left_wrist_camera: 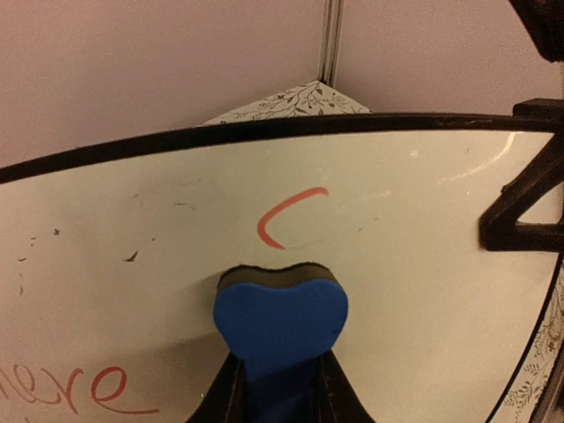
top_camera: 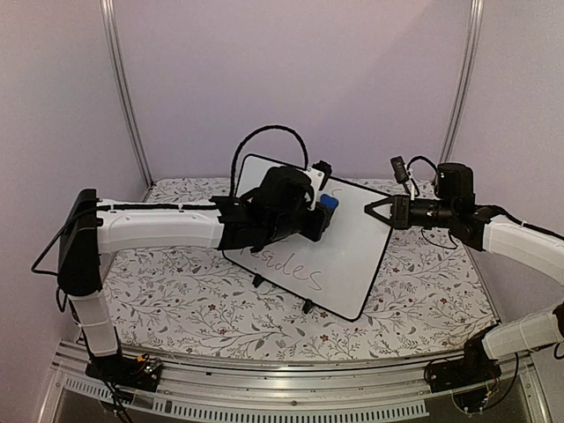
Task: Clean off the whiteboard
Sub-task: Erase the whiteboard from the whiteboard stand.
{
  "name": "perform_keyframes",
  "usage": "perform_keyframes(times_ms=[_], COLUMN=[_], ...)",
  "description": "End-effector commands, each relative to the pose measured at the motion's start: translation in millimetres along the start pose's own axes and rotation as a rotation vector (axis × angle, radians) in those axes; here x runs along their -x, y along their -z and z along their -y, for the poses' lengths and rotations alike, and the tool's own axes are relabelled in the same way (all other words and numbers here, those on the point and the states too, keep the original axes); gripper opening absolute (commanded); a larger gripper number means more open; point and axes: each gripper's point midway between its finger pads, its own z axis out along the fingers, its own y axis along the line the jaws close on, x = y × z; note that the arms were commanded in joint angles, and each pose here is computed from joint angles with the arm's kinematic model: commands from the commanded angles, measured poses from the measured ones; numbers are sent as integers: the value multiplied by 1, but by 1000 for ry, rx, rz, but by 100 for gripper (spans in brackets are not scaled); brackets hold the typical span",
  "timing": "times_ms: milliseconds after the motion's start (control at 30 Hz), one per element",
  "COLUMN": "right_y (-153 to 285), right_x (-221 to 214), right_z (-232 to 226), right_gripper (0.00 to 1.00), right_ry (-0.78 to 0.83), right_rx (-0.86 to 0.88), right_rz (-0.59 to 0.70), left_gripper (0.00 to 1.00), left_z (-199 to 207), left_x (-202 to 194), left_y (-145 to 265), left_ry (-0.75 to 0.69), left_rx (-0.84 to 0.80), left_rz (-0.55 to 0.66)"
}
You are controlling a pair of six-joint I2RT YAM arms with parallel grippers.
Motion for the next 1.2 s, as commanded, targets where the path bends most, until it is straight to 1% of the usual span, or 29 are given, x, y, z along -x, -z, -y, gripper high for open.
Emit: perform_keyframes(times_ms=[0, 300, 500, 633, 1167], right_y=[-6, -7, -7, -8, -8], right_x=[-29, -31, -30, -31, -32], right_z=[-25, -25, -24, -24, -24], right_gripper=[0, 0, 0, 0, 0], right_ry=[67, 65, 67, 67, 65], right_rx=[107, 106, 105, 107, 102], right_rz=[-112, -117, -114, -116, -116], left_gripper=[0, 0, 0, 0, 0], left_z=[-29, -19, -10, 3, 28], left_x=[11, 31, 21, 14, 10], left_y=[-20, -24, -19, -17, -8], left_ry=[2, -14, -34, -55, -61], left_rx=[48, -4, -10, -21, -67], left_rz=[6, 39, 19, 6, 5])
